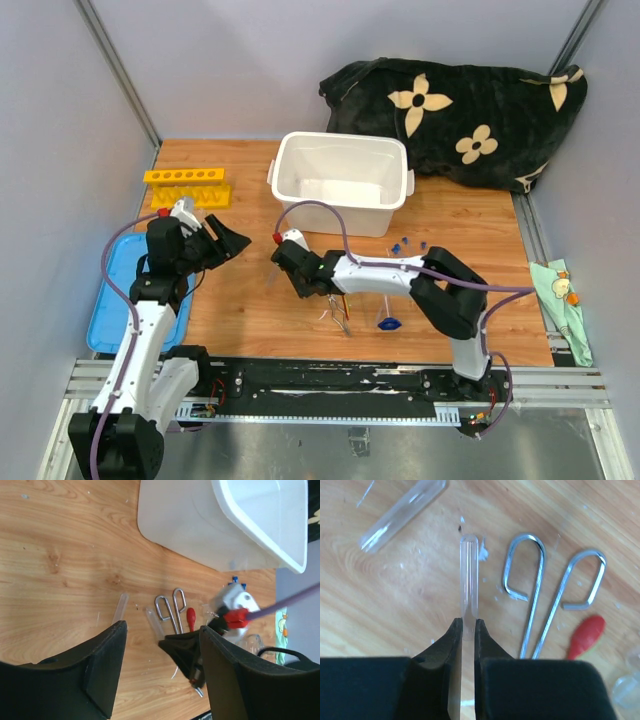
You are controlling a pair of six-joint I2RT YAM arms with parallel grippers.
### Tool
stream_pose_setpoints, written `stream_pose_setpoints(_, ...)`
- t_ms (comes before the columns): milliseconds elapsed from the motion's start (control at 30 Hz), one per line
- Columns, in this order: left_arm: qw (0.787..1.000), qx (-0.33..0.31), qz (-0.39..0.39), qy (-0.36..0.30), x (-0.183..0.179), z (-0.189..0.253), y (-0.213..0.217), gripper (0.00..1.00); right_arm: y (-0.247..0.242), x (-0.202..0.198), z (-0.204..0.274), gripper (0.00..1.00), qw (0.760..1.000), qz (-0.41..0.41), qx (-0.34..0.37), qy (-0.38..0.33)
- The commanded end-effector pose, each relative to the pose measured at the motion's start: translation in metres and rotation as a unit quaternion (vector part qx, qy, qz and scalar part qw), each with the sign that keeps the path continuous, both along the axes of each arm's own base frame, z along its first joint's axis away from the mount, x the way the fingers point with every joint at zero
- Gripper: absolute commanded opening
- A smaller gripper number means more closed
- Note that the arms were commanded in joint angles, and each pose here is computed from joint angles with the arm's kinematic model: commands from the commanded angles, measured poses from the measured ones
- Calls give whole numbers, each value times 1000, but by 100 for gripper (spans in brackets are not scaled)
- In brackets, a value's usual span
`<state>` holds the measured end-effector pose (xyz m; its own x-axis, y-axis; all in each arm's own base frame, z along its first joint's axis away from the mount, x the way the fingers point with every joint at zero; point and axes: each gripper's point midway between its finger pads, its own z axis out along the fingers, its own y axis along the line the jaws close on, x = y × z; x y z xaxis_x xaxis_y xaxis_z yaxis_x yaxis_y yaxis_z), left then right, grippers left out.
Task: Organize the chemistry lab equipment
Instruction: Pick up the test tube at the center of the board.
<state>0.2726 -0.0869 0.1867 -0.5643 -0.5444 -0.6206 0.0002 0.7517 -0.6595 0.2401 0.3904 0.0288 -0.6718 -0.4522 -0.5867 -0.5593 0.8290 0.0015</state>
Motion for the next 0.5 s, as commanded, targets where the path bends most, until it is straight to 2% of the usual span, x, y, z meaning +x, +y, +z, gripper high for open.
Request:
stream_pose_setpoints(0, 999, -18, -35, -4, -1, 1, -13, 65, -17, -10, 43, 0, 999, -4, 14, -44)
stream_pose_setpoints(100, 998, -36, -51, 1, -2, 0, -20, 68, -24, -19, 63, 1, 997, 12, 23, -70)
stream_pose_setpoints(267, 994, -68, -81, 12, -3, -4, -35, 66, -17, -33, 103, 1, 990, 44, 67, -118)
stream_pose_setpoints(367, 992, -83, -97, 15, -5, -5, -46, 57, -13, -35, 114, 1, 987, 47, 88, -130)
stream_pose_setpoints(467, 988, -99, -114, 17, -8, -3, -55, 54, -9, -34, 123, 1, 983, 47, 104, -142)
